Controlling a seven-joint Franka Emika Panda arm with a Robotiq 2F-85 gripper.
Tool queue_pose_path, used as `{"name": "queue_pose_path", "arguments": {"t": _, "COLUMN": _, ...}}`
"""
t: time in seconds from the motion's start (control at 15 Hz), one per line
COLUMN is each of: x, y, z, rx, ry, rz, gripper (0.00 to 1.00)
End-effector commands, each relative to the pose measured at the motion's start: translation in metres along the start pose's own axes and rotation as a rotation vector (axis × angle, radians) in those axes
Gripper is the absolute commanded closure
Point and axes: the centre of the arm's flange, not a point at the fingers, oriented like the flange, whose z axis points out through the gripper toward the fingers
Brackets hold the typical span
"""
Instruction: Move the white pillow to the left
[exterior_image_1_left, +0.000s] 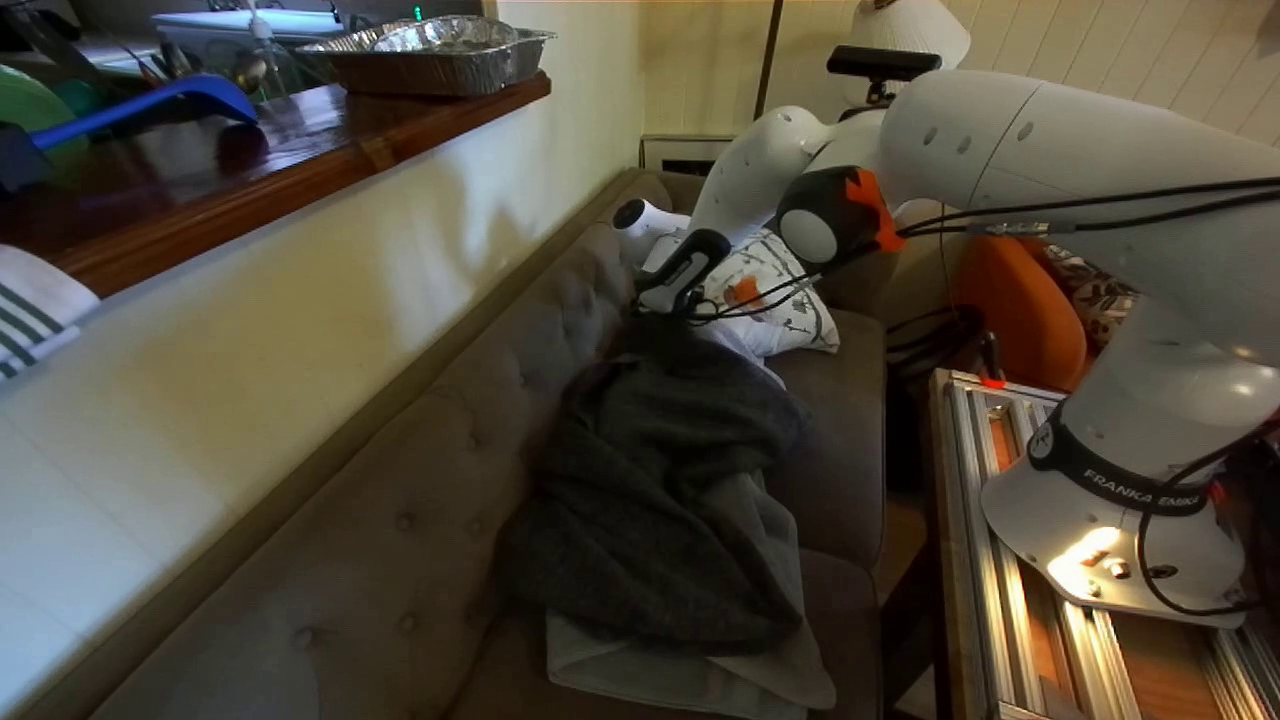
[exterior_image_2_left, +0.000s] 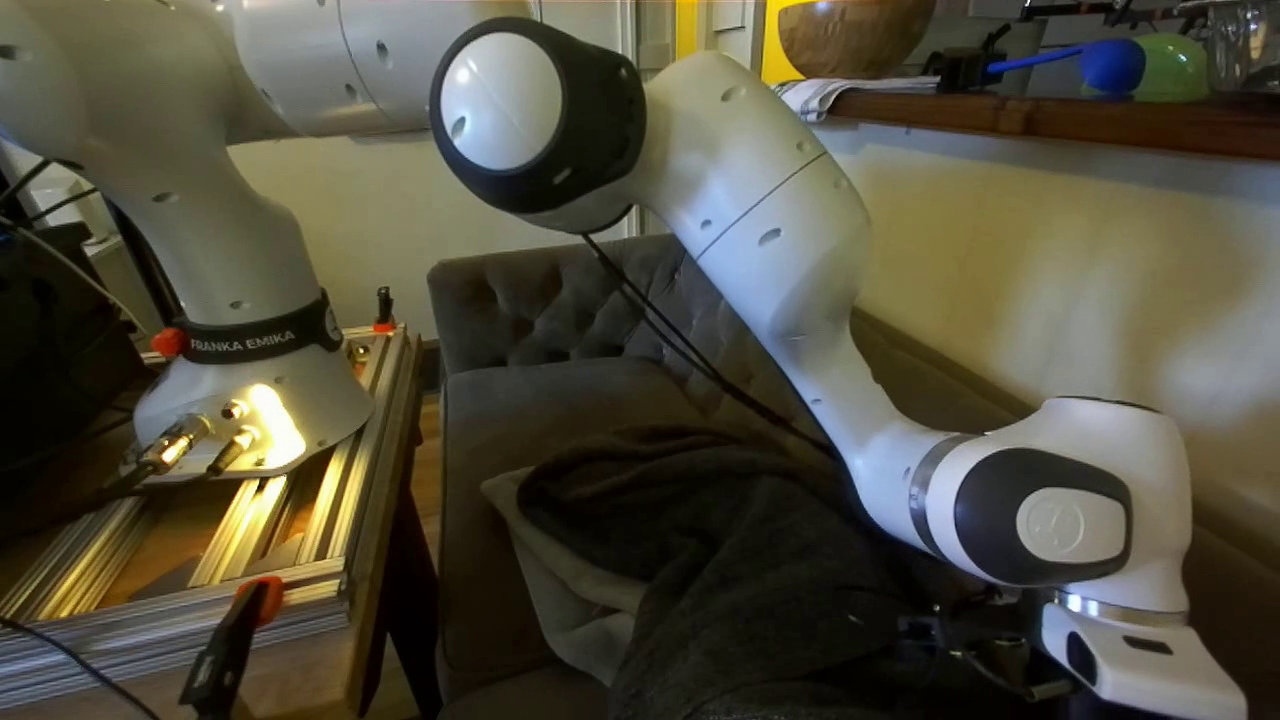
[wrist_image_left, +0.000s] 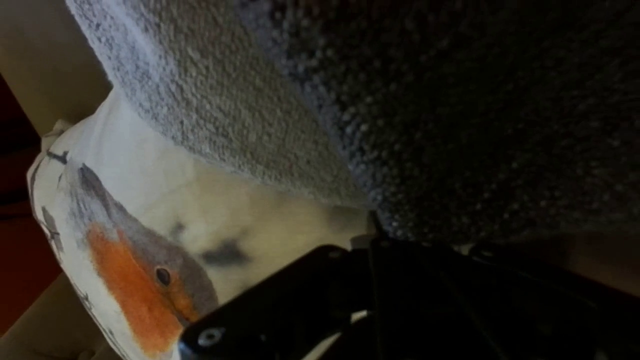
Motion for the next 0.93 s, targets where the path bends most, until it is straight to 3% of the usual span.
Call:
{"name": "queue_pose_path", "arguments": {"t": 0.0, "x": 0.009, "y": -0.021, "z": 0.01, "rx": -0.033, "ry": -0.029, "rz": 0.036, "gripper": 1.0}}
{"name": "queue_pose_path", "arguments": {"t": 0.27, "x": 0.017, "y": -0.007, "z": -0.014, "rx": -0.006, "ry": -0.054, "rz": 0.13, "gripper": 1.0}}
{"name": "queue_pose_path", "arguments": {"t": 0.6, "x": 0.033, "y": 0.02, "z": -0.05, "rx": 0.098, "ry": -0.02, "rz": 0.306, "gripper": 1.0}}
{"name": "queue_pose_path", "arguments": {"t": 0.87, "x": 0.041, "y": 0.032, "z": -0.059, "rx": 0.135, "ry": -0.025, "rz": 0.363, "gripper": 1.0}}
